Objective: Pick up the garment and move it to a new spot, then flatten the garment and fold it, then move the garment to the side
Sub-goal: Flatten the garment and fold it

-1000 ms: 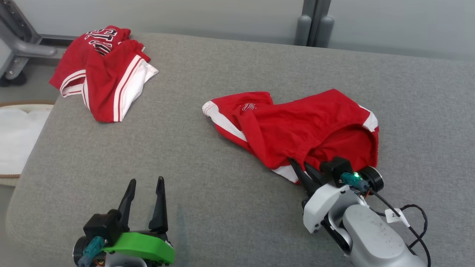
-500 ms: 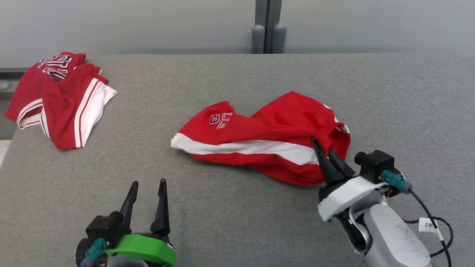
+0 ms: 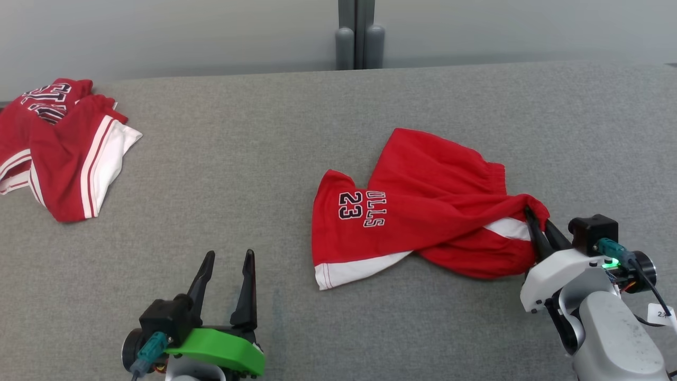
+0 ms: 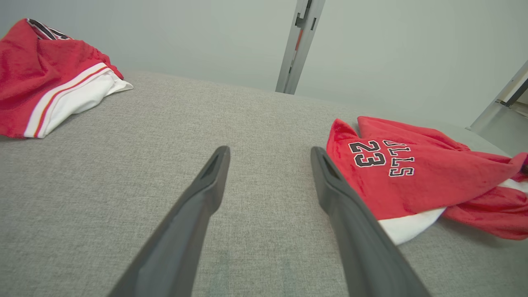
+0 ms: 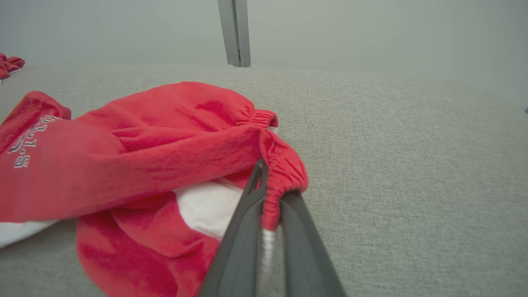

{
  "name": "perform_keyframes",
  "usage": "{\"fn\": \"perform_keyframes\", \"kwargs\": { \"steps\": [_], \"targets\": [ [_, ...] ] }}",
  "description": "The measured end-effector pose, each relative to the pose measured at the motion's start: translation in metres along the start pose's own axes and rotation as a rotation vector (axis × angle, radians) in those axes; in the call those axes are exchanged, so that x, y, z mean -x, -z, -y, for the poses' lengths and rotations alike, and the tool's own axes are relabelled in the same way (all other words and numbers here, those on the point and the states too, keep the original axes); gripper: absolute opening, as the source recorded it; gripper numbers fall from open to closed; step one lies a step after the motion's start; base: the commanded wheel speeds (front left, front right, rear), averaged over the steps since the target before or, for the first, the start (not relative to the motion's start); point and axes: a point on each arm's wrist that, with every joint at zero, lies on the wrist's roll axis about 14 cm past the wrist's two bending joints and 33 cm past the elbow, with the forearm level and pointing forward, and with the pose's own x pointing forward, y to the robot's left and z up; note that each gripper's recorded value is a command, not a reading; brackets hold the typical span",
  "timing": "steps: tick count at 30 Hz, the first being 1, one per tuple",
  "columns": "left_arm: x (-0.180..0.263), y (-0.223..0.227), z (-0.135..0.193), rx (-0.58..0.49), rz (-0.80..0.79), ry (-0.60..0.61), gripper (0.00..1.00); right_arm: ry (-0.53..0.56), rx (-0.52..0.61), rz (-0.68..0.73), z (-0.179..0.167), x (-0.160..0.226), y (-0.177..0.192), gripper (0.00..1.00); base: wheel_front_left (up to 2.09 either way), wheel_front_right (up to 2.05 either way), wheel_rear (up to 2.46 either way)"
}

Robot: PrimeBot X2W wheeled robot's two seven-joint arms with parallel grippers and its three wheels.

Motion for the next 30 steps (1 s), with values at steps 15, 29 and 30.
{"fn": "perform_keyframes", "kwargs": {
  "steps": [15,29,30],
  "targets": [
    [-0.003,-0.003,0.023,0.016,0.008,0.064,1.00,0.041,0.032,-0.015,0.010,0.031,0.022,1.00,0.00,0.00,0.00],
    [0.006,-0.020,0.042,0.012,0.064,0.110,1.00,0.032,0.107,0.222,-0.002,0.052,-0.050,1.00,0.00,0.00,0.00],
    [0.007,-0.021,0.041,0.012,0.067,0.106,1.00,0.025,0.100,0.229,-0.005,0.053,-0.051,1.00,0.00,0.00,0.00]
  ]
}}
